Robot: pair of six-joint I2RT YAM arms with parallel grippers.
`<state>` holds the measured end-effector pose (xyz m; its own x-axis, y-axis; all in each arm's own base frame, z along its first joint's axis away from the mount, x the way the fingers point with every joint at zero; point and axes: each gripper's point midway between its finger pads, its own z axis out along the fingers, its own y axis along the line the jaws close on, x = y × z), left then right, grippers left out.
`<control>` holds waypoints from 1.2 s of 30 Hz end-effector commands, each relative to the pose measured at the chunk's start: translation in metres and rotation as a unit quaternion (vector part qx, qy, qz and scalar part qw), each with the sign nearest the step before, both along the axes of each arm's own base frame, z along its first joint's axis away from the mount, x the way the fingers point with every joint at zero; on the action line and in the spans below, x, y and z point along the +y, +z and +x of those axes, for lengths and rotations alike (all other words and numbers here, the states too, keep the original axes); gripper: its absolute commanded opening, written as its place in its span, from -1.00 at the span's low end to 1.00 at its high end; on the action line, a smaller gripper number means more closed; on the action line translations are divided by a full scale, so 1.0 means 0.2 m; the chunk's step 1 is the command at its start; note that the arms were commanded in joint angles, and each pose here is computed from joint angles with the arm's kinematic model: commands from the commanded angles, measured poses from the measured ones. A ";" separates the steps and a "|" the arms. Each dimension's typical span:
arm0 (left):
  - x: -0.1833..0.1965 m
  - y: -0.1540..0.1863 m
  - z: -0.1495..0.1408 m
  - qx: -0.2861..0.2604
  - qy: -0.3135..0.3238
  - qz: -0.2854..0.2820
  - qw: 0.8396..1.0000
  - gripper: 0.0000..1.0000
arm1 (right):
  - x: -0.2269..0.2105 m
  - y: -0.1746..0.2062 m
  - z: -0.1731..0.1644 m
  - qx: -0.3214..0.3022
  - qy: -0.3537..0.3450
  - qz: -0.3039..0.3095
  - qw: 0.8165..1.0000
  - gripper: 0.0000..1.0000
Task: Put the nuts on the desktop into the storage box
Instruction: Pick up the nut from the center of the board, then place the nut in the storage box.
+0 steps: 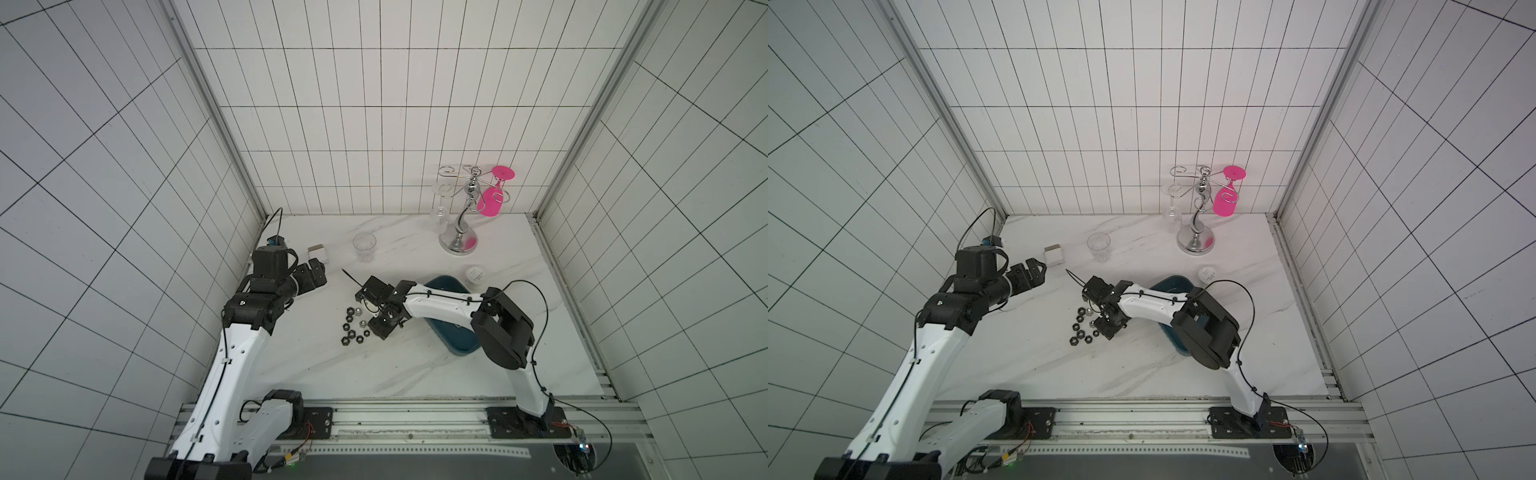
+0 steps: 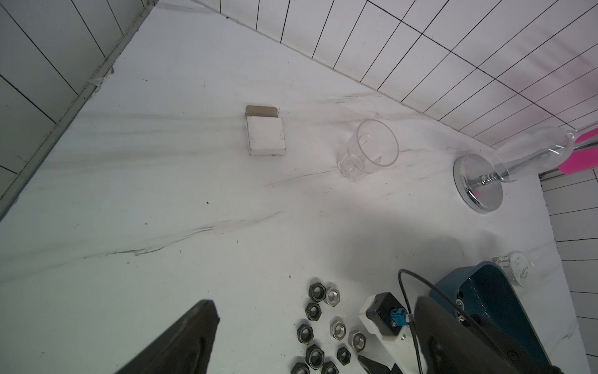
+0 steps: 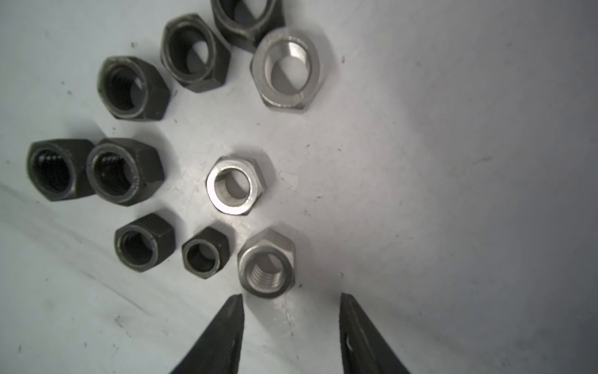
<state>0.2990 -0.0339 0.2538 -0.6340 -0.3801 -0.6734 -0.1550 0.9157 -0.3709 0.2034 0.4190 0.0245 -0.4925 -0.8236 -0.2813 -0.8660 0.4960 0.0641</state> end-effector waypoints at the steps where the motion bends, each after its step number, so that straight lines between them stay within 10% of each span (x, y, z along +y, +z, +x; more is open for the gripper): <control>1: 0.00 0.00 -0.03 -0.002 -0.007 0.004 1.000 0.97 | 0.00 -0.04 -0.04 0.009 0.012 -0.021 1.000 -0.03; 23: 0.05 0.01 -0.06 -0.003 -0.001 0.003 1.000 0.97 | 0.05 0.13 0.02 -0.021 -0.014 0.014 1.000 -0.69; 36: 0.00 0.00 0.01 -0.007 -0.008 -0.034 0.999 0.97 | -0.75 0.59 0.37 -0.074 -0.251 0.144 0.954 -0.68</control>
<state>0.2932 -0.0302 0.2521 -0.6434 -0.3964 -0.6549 -0.1510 0.9044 -0.3990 0.2645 0.2991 0.1439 -0.6931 -0.4601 -0.5549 -0.6220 0.7708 0.1377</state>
